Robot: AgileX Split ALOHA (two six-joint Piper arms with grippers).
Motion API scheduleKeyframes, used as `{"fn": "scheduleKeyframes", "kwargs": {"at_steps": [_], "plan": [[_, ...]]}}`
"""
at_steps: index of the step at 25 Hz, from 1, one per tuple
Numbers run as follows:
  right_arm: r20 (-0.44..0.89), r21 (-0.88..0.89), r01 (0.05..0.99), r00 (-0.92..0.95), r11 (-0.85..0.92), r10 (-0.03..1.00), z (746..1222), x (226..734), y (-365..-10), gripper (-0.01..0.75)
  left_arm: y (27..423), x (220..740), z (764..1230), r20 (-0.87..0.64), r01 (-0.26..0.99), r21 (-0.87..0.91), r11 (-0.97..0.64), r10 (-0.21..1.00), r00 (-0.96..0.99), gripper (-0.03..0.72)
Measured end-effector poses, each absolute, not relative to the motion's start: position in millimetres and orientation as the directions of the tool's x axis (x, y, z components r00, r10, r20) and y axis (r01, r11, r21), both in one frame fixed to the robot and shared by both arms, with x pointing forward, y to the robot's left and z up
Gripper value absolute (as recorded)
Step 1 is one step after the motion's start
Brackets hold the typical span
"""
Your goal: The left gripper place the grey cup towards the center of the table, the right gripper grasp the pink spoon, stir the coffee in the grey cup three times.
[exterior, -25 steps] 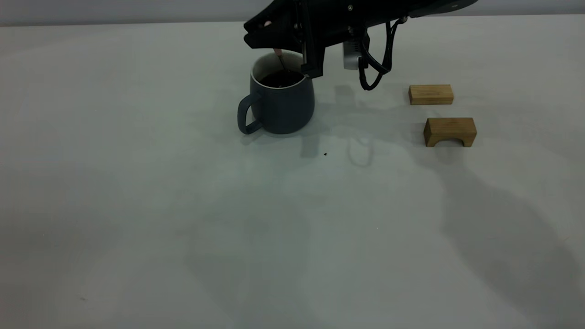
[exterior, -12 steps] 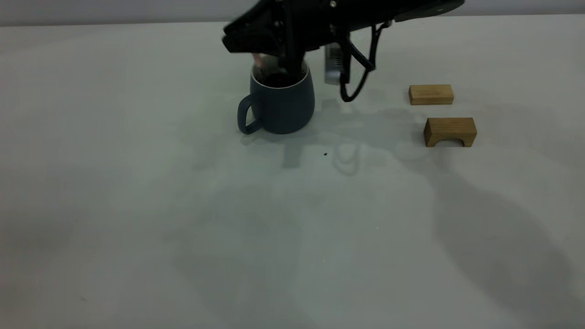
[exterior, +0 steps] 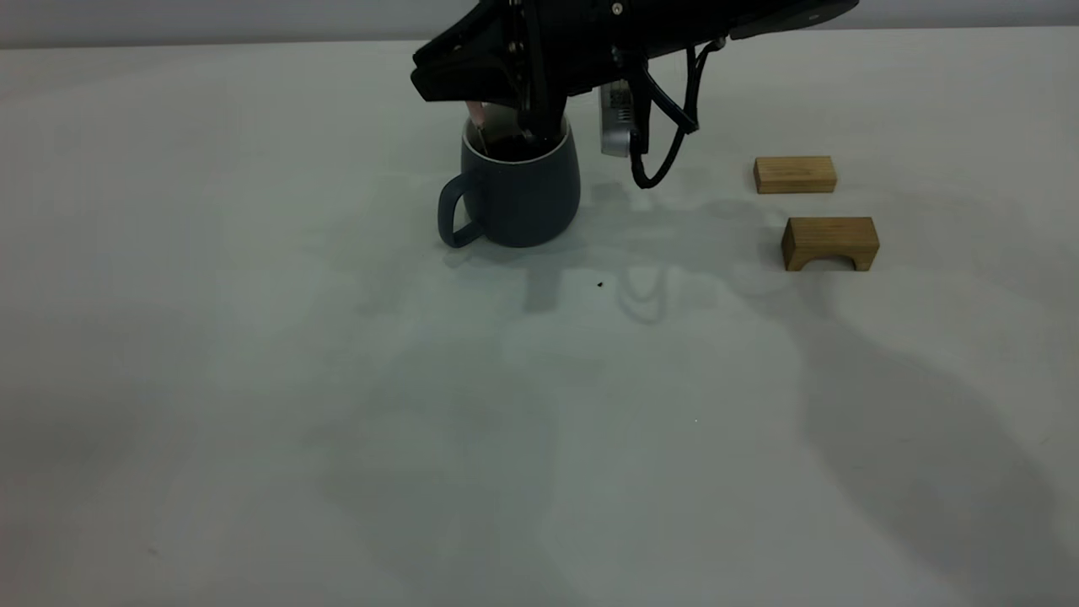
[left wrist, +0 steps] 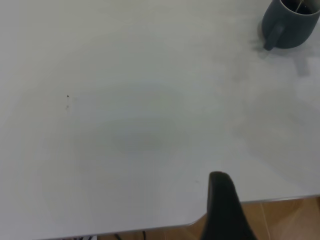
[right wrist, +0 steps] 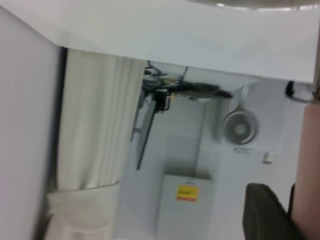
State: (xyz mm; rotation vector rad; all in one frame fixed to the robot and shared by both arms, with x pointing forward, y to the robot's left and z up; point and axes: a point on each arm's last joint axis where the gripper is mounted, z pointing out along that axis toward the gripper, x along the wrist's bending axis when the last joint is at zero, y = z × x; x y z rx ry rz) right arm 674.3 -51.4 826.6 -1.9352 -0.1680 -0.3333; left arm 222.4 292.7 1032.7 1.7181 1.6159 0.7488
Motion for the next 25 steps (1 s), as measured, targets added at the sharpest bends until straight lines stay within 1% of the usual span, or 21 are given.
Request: {"fn": "scheduleKeyframes", "kwargs": {"at_steps": [3,4,6,8,10,13,15,17,19,21,25], "plan": [[0.408,-0.841,0.381,0.913,-0.384,0.012,826.1,673.8,-51.5,0.306,292.7,222.4,1032.7,-0.029,0.622,0.782,-0.024,0.997,0.075,0.528],[0.447,-0.821,0.423,0.894,-0.384,0.031,826.0,673.8,-51.6,0.368,292.7,222.4,1032.7,-0.029,0.622,0.782,-0.024,0.997,0.075,0.528],[0.495,-0.79,0.474,0.867,-0.389,0.052,825.4,674.3,-51.9,0.448,292.7,222.4,1032.7,-0.029,0.622,0.782,-0.024,0.997,0.075,0.528],[0.545,-0.741,0.531,0.833,-0.412,0.093,824.4,674.7,-53.0,0.504,292.7,222.4,1032.7,-0.029,0.622,0.782,-0.024,0.997,0.075,0.528],[0.608,-0.657,0.614,0.774,-0.436,0.175,826.4,674.7,-54.8,0.528,292.7,222.4,1032.7,-0.029,0.622,0.782,-0.024,0.997,0.075,0.528],[0.71,-0.454,0.803,0.587,-0.386,0.389,840.2,670.9,-58.7,0.536,292.7,222.4,1032.7,-0.029,0.622,0.782,-0.024,0.997,0.075,0.528],[0.746,-0.252,0.929,0.364,-0.27,0.558,856.0,667.3,-63.3,0.538,292.7,222.4,1032.7,-0.029,0.622,0.782,-0.024,0.997,0.075,0.528],[0.718,-0.076,0.991,0.131,-0.11,0.683,873.5,662.2,-68.1,0.538,292.7,222.4,1032.7,-0.029,0.622,0.782,-0.024,0.997,0.075,0.528],[0.633,0.078,0.994,-0.108,0.075,0.766,894.5,657.1,-75.2,0.538,292.7,222.4,1032.7,-0.029,0.622,0.782,-0.024,0.997,0.075,0.528],[0.541,0.176,0.96,-0.278,0.217,0.794,915.7,653.4,-82.7,0.538,292.7,222.4,1032.7,-0.029,0.622,0.782,-0.024,0.997,0.075,0.528],[0.334,0.256,0.873,-0.484,0.416,0.809,968.8,641.3,-102.9,0.538,292.7,222.4,1032.7,-0.029,0.622,0.782,-0.024,0.997,0.075,0.528]]}}
